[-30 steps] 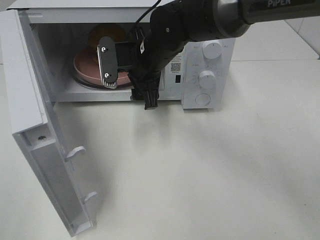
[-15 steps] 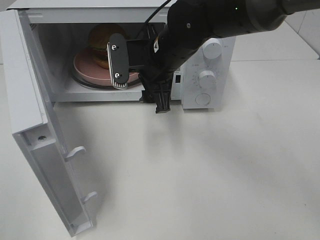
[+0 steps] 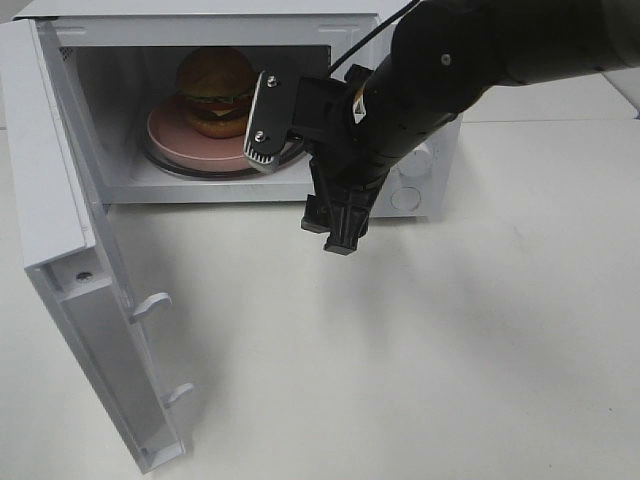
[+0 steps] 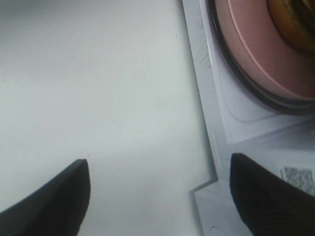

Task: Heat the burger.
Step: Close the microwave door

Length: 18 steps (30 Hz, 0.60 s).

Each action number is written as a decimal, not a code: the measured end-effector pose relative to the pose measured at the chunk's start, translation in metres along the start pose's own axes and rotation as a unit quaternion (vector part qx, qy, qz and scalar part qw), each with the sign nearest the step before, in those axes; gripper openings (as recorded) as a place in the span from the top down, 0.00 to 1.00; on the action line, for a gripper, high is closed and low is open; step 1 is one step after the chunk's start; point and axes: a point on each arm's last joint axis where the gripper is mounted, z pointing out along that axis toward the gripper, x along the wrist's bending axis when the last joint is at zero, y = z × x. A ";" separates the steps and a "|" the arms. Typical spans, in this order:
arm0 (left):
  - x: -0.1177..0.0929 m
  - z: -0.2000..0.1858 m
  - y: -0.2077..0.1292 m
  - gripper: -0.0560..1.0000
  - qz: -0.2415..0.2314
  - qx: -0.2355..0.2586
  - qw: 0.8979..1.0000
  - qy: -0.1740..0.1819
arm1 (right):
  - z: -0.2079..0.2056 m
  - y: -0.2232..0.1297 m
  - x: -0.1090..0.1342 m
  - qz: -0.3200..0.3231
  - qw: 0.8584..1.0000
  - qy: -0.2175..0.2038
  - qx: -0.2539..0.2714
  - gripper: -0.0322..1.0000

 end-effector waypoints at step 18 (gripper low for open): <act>0.000 0.000 0.000 0.02 0.000 0.000 1.000 0.000 | -0.060 -0.017 0.009 0.315 0.948 0.009 0.041 0.25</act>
